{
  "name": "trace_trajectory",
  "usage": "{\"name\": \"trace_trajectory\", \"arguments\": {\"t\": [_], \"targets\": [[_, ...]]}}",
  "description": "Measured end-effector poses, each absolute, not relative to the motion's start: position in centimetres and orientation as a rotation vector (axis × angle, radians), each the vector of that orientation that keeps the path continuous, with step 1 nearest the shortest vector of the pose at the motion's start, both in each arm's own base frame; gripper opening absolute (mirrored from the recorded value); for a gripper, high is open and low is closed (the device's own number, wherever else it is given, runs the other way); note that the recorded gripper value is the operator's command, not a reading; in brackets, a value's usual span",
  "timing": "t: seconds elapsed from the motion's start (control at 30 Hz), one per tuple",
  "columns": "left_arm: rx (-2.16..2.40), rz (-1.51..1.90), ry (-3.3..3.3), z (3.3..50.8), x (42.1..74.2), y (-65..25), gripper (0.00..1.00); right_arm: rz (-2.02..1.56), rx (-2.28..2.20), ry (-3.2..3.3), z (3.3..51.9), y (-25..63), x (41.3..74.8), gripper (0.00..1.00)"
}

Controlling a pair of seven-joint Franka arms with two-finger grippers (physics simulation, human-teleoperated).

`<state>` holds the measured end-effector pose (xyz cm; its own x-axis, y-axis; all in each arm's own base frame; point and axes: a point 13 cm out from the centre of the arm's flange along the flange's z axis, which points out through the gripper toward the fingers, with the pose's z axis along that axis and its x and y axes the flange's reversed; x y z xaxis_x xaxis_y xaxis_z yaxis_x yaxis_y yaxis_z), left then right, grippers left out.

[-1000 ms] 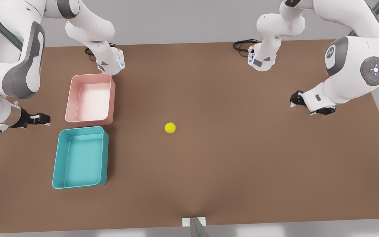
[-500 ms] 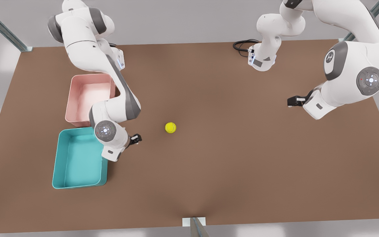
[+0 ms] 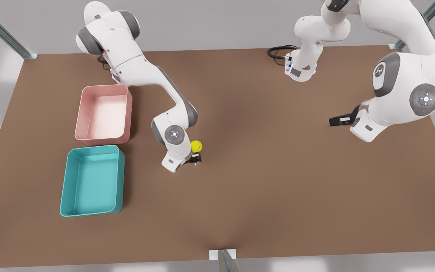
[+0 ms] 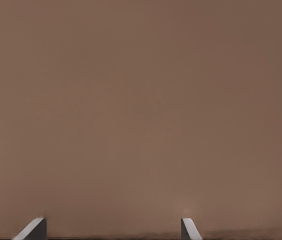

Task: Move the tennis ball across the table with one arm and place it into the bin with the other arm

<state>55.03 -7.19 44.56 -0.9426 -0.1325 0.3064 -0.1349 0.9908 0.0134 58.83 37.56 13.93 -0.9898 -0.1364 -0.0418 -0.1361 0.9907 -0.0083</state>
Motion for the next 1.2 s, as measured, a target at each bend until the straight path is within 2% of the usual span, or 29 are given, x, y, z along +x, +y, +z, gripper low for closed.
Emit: {"name": "trace_trajectory", "arguments": {"t": [0.2,0.3,0.5,0.9,1.17,1.2], "targets": [[0.252,0.042,-2.791,44.1,54.8,-7.3,1.00,0.020,-0.173,3.077,14.5,40.1,53.6,1.00],[0.266,0.060,-2.786,44.3,54.7,-7.7,1.00,0.005,-0.163,3.094,12.5,40.7,51.0,1.00],[0.296,0.063,-2.772,43.8,54.9,-7.9,1.00,0.006,-0.137,3.093,9.8,41.4,47.8,1.00],[0.354,0.052,-2.734,41.8,55.5,-7.0,1.00,0.048,-0.026,3.055,5.2,41.7,48.3,1.00],[0.388,0.053,-2.717,41.1,55.7,-6.1,1.00,0.042,-0.016,3.059,3.1,42.2,47.1,1.00],[0.393,0.059,-2.715,41.2,55.7,-6.0,1.00,0.042,-0.014,3.058,3.0,42.3,47.0,0.95]]}}
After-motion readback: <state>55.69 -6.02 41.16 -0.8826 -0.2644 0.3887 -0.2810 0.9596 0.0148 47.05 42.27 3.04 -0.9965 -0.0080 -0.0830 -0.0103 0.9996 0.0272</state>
